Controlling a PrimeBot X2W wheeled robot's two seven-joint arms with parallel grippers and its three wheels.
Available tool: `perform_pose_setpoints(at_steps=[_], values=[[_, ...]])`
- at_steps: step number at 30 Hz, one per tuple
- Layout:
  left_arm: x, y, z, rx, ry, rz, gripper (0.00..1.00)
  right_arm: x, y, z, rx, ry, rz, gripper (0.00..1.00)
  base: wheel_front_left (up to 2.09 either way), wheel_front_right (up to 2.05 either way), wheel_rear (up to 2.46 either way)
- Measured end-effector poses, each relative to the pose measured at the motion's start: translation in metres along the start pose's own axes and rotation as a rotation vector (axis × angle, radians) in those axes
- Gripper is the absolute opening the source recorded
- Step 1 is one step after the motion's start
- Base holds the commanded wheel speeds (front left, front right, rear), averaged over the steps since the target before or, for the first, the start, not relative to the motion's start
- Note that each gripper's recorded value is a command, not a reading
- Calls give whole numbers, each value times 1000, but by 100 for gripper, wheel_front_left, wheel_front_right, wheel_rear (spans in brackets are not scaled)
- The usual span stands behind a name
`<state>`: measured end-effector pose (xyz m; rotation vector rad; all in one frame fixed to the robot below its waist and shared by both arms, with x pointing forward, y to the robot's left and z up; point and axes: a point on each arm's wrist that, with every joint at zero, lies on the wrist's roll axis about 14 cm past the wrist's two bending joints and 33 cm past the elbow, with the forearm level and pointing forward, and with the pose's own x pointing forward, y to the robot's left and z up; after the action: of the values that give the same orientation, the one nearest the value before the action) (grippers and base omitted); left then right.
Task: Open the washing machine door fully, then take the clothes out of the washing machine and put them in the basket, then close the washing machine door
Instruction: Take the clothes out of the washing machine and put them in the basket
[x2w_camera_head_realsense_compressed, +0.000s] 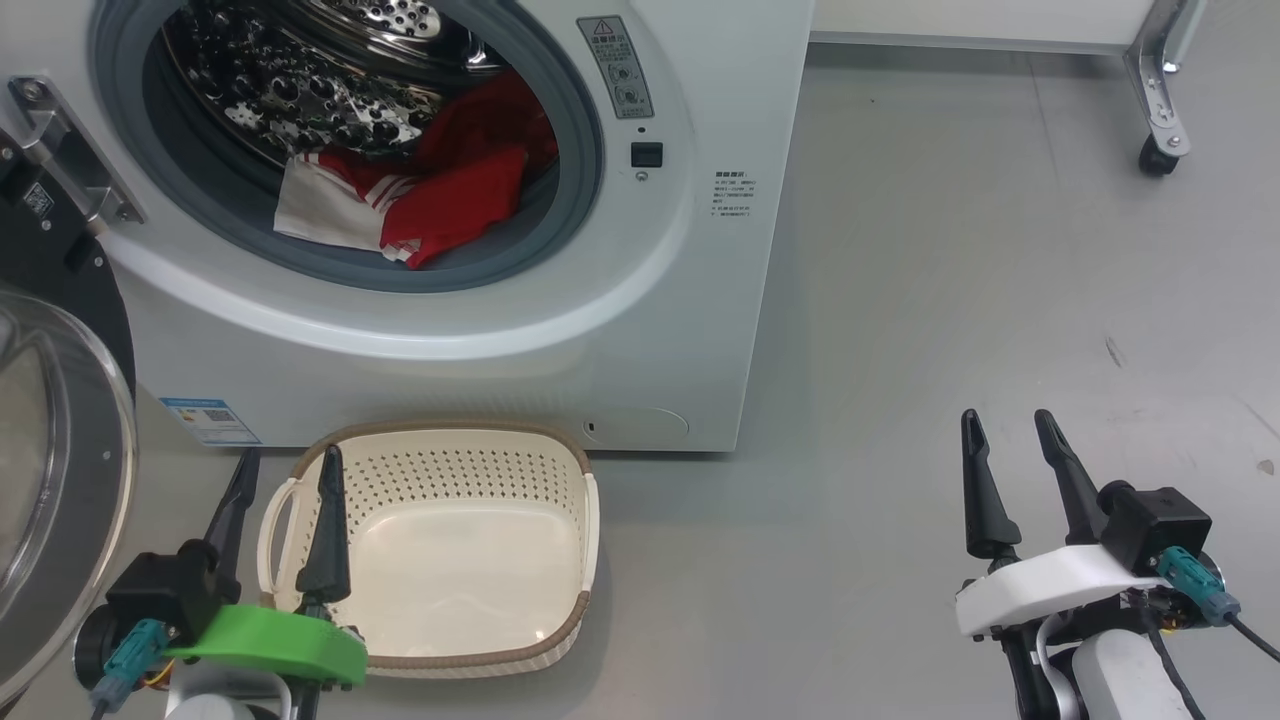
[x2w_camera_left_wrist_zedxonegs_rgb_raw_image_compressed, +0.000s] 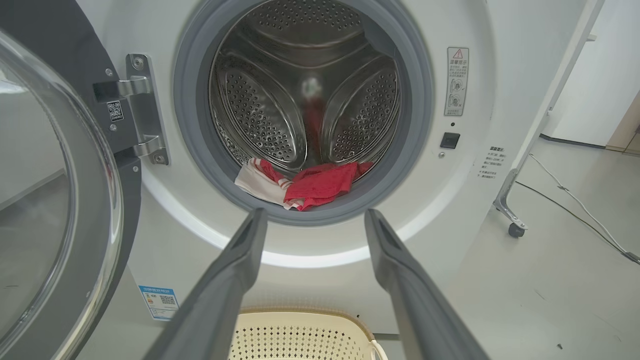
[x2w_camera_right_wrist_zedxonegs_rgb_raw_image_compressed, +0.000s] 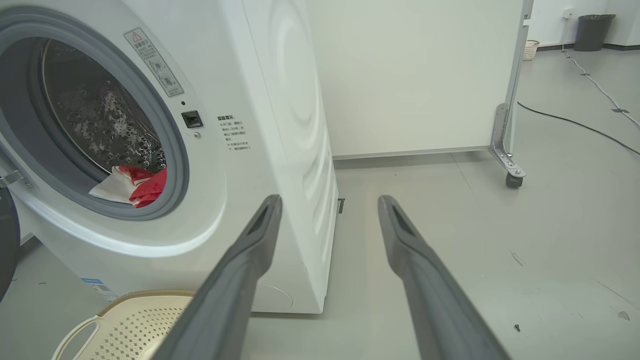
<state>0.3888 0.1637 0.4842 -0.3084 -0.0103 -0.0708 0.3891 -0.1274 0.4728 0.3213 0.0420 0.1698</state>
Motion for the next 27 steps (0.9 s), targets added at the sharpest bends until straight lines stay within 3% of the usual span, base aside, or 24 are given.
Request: perform_pose_setpoints(at_steps=[27], values=[[-1,-1,-3,-6,10,-1,100,-1,-1,3,0,-9,-6,100,14,-14,0]])
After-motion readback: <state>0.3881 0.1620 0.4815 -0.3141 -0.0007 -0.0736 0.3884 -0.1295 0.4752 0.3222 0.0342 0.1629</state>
